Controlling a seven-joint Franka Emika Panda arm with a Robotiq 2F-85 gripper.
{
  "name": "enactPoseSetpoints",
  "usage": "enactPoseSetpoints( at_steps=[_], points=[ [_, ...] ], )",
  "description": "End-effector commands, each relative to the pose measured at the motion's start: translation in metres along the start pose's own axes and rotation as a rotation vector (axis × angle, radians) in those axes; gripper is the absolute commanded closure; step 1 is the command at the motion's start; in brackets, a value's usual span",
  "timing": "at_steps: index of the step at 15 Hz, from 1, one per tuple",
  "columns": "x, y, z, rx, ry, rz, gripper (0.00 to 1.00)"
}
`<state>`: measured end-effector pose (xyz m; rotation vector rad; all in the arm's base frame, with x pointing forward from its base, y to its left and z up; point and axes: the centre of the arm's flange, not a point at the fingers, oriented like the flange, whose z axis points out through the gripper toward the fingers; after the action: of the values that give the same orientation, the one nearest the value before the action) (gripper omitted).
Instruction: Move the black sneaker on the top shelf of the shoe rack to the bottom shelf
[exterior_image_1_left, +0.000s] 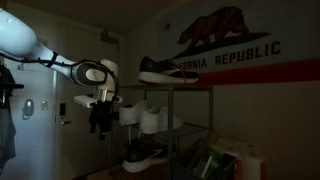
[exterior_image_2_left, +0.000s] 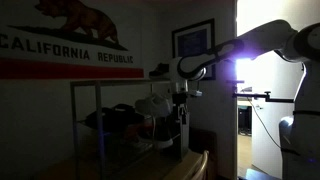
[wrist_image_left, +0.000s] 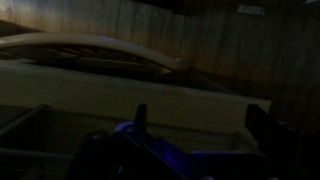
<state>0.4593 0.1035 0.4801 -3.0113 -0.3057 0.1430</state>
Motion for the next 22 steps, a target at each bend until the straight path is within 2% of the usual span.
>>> enactPoseSetpoints(
  at_steps=[1, 4, 7, 15, 22],
  points=[
    [0.0, 0.0, 0.0, 0.0, 0.0, 0.0, 0.0],
    [-0.003, 0.009, -0.011, -0.032, 0.001, 0.028, 0.0],
    [-0.008, 0.027, -0.031, -0.1, 0.012, 0.078, 0.0],
    [-0.033, 0.071, -0.146, -0.267, 0.121, 0.235, 0.0],
    [-0.034, 0.08, -0.237, -0.369, 0.239, 0.297, 0.0]
  ],
)
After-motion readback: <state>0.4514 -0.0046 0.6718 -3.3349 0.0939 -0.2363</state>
